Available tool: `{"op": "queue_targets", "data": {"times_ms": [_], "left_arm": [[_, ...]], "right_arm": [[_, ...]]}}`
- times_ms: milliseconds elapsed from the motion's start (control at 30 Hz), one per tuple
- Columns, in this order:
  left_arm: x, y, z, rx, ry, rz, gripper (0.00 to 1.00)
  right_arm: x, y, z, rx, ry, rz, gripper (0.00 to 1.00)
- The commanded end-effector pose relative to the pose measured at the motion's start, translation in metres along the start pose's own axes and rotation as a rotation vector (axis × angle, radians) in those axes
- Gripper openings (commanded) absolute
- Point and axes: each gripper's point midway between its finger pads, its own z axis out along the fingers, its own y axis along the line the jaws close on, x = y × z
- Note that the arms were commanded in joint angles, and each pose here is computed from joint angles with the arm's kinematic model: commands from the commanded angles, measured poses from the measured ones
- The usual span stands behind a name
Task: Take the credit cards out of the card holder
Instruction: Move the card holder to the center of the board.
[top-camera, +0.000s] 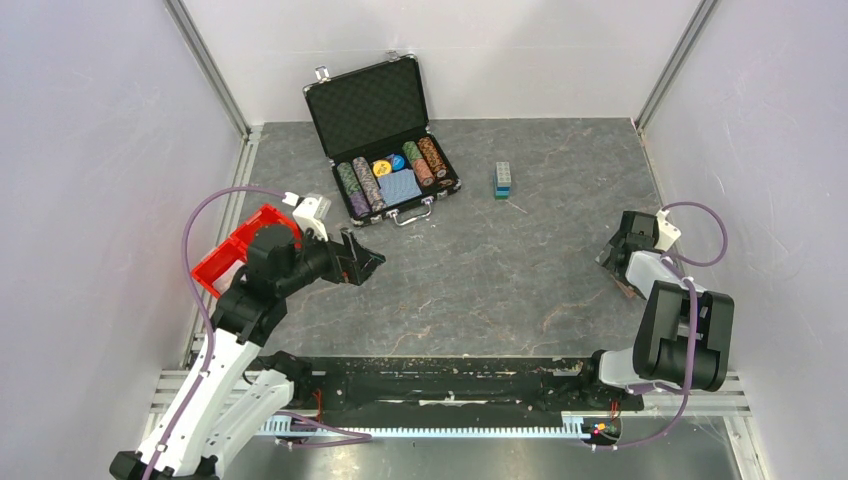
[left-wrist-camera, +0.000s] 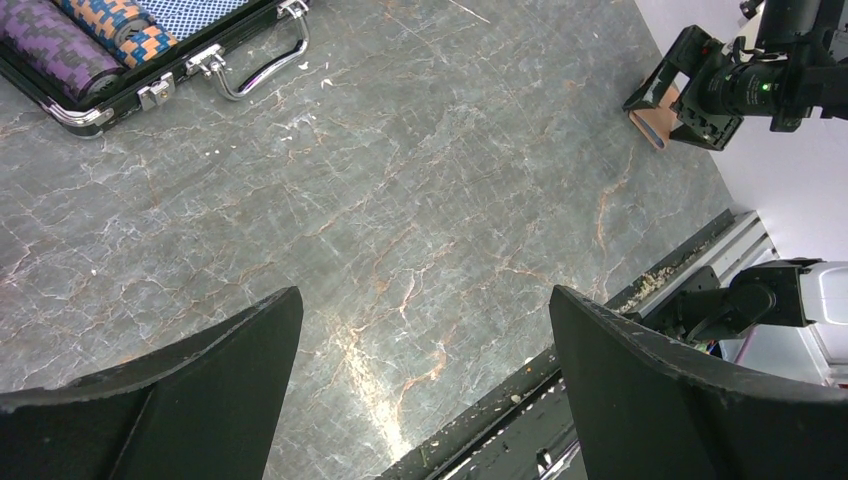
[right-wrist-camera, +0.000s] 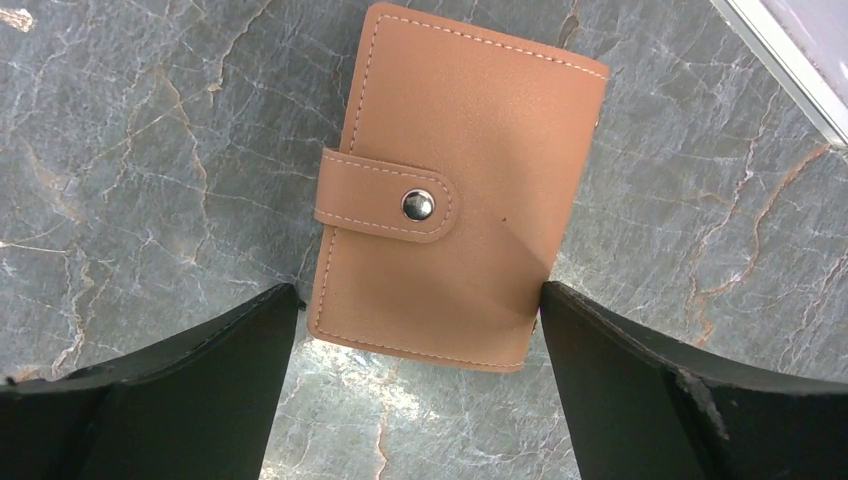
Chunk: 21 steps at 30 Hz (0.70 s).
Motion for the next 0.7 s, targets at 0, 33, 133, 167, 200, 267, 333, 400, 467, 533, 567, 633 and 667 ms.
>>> {"op": "queue_targets", "data": {"times_ms": [0,33,133,167,200,267,333,400,467,533,567,633,667], "left_arm": [[-0.005,0.004,-0.002,-0.017,-0.022,0.073,1.00],[-0.005,0.005,-0.002,-0.023,-0.021,0.074,1.00],[-0.006,0.004,-0.003,-0.022,-0.023,0.076,1.00],[-0.006,0.004,-0.004,-0.020,-0.025,0.077,1.00],[-0.007,0.004,-0.004,-0.024,-0.028,0.078,1.00],[-0.008,0.006,-0.005,-0.034,-0.035,0.080,1.00],[-0.010,0.006,-0.006,-0.038,-0.044,0.083,1.00],[-0.011,0.006,-0.008,-0.043,-0.051,0.085,1.00],[-0.010,0.009,-0.008,-0.055,-0.053,0.083,1.00],[-0.010,0.012,-0.009,-0.075,-0.053,0.082,1.00],[-0.011,0.015,-0.009,-0.090,-0.054,0.080,1.00],[-0.011,0.018,-0.008,-0.111,-0.051,0.080,1.00],[-0.011,0.020,-0.009,-0.119,-0.051,0.081,1.00]], "right_arm": [[0.023,-0.001,0.001,-0.019,0.070,-0.006,0.91],[0.024,0.000,0.000,-0.030,0.072,-0.009,0.89],[0.033,0.011,-0.003,-0.113,0.096,-0.020,0.80],[0.039,0.017,-0.005,-0.148,0.113,-0.027,0.78],[0.043,0.021,-0.007,-0.174,0.123,-0.035,0.76],[0.050,0.030,-0.012,-0.211,0.135,-0.069,0.73],[0.055,0.042,-0.020,-0.249,0.127,-0.122,0.72],[0.059,0.053,-0.030,-0.289,0.116,-0.173,0.72],[0.067,0.068,-0.042,-0.343,0.113,-0.226,0.70],[0.079,0.083,-0.056,-0.393,0.111,-0.292,0.68],[0.086,0.090,-0.063,-0.421,0.111,-0.324,0.68],[0.099,0.100,-0.075,-0.464,0.115,-0.380,0.67],[0.108,0.106,-0.082,-0.492,0.117,-0.416,0.67]]}}
